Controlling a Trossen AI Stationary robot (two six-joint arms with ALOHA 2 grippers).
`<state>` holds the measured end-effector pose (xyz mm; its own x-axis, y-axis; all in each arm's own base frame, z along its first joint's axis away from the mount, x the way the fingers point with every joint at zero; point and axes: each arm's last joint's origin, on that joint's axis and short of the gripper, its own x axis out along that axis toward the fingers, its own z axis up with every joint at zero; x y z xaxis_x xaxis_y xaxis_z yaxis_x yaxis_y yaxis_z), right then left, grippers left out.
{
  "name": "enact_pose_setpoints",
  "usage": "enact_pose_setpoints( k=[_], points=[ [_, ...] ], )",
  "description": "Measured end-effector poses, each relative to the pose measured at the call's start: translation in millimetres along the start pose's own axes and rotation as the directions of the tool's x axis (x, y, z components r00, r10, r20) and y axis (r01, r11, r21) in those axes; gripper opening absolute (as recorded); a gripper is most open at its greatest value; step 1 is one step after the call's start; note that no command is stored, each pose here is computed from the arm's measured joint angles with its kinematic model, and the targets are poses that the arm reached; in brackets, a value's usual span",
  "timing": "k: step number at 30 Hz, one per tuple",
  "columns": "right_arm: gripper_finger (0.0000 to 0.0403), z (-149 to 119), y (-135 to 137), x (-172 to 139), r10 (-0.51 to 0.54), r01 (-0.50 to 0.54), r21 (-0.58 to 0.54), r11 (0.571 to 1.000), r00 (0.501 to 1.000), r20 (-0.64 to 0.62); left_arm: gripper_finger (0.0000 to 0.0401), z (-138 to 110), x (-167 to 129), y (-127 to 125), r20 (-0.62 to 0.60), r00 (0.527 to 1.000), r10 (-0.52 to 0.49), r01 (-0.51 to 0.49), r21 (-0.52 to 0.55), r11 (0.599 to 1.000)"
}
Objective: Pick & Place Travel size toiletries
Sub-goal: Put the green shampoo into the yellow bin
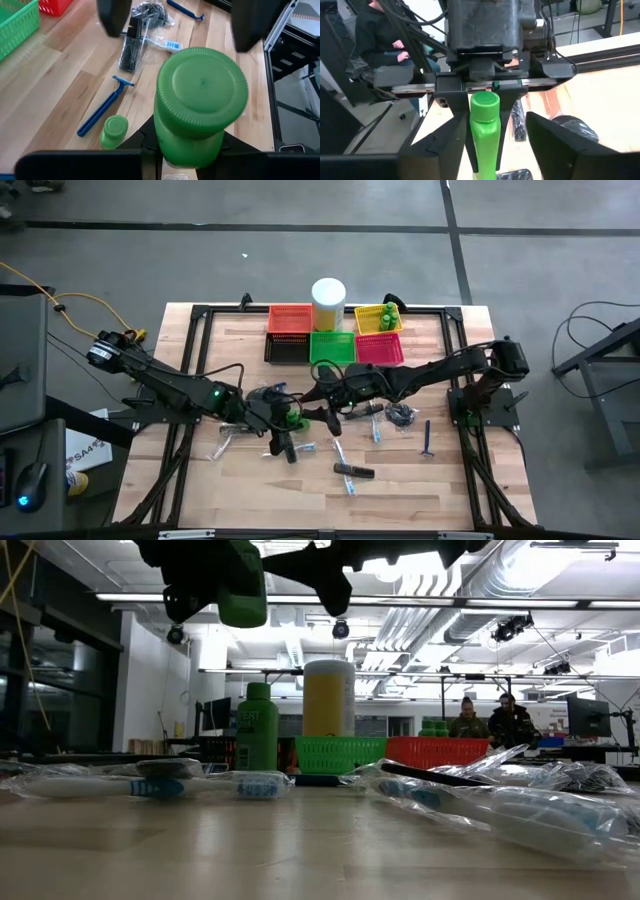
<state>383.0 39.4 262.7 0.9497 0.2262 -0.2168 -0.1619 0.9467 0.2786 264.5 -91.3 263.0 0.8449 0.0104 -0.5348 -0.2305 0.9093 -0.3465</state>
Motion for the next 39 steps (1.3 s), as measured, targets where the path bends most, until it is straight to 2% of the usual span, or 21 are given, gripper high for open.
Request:
enact_pose_setpoints(
  k=[5,9,20,31,39],
  points=[
    [0.0269,-7,0,6,0.04,-0.04,-0.002,0.999,0.999,-0.024,0.0061,0,0,0,0.005,1.0,-0.004,0.004,0.019,1.0],
    [0.0285,-7,0,8,0.048,-0.048,0.001,0.999,0.999,-0.011,0.0061,1,0,-1,0.003,1.0,-0.021,0.021,0.023,1.0],
    [0.0253,-8,0,6,0.026,-0.026,0.009,1.0,0.999,-0.028,0.0061,16,4,7,0.072,0.996,-0.053,0.05,0.053,0.997],
    [0.0228,-6,1,6,0.059,-0.059,0.005,0.998,0.998,-0.011,0.0061,20,4,4,0.081,0.991,-0.109,0.103,0.067,0.992],
    [0.0227,9,2,-11,0.042,-0.042,0.005,0.999,0.999,-0.023,0.0061,38,18,-12,0.061,0.995,-0.078,0.068,0.151,0.986]
  ],
)
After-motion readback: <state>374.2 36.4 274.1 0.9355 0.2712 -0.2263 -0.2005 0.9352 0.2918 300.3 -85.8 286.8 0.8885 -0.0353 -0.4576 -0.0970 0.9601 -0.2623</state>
